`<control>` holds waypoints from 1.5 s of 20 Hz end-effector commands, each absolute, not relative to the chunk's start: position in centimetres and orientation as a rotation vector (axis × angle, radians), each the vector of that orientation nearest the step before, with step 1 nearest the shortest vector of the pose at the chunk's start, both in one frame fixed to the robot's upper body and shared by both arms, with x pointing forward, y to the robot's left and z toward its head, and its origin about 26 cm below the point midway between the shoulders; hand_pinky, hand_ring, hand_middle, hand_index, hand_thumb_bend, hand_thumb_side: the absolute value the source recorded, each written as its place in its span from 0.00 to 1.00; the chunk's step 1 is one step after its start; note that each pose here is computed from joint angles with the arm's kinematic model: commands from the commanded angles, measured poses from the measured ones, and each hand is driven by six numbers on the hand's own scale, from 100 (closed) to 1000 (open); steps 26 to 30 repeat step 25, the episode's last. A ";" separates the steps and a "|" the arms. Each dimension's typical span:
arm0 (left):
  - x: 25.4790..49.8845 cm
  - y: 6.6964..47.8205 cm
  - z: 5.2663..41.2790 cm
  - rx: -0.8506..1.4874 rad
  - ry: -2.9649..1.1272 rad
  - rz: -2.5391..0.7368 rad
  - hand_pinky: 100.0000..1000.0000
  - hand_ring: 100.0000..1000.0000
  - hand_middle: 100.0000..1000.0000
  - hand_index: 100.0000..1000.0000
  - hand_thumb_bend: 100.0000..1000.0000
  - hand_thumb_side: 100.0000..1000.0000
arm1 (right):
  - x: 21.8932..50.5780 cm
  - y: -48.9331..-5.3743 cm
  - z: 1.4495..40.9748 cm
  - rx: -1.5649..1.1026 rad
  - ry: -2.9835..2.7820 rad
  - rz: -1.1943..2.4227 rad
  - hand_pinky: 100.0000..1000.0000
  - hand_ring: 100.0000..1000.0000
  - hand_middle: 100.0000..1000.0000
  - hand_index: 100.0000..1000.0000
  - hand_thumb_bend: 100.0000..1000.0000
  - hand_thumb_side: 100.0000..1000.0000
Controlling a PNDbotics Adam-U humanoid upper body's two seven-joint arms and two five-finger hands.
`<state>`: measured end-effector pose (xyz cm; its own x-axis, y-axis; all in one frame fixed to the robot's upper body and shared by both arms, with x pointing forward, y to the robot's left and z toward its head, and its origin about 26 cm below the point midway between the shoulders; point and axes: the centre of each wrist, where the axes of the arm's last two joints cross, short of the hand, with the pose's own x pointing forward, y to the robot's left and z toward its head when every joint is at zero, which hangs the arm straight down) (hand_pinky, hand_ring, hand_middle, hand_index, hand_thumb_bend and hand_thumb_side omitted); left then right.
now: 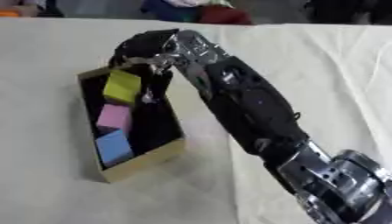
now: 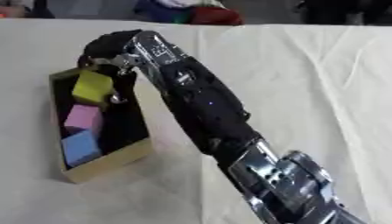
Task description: Pick up objects on the table and place them in the box.
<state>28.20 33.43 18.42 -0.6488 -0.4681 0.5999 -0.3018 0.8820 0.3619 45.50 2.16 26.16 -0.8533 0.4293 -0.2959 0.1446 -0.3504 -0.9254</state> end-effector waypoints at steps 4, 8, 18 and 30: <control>27.9 33.6 19.1 0.569 -2.341 -0.315 0.55 0.62 0.76 0.79 0.00 0.62 | 45.0 2.0 28.5 -0.795 -1.736 2.291 0.88 0.96 0.82 0.96 0.36 0.29; 27.9 33.6 19.1 0.570 -2.340 -0.316 0.55 0.62 0.76 0.79 0.00 0.60 | 45.2 1.7 28.5 -0.815 -1.719 2.282 0.87 0.94 0.81 0.93 0.00 0.00; 27.9 33.7 19.2 0.572 -2.340 -0.318 0.55 0.62 0.76 0.79 0.00 0.63 | 44.0 0.7 31.4 -0.819 -1.943 2.052 0.85 0.91 0.75 0.86 0.00 0.42; 27.9 33.8 19.2 0.585 -2.340 -0.318 0.55 0.62 0.76 0.79 0.00 0.62 | 42.2 -2.2 35.7 -0.809 -2.144 1.847 0.85 0.90 0.73 0.84 0.00 0.53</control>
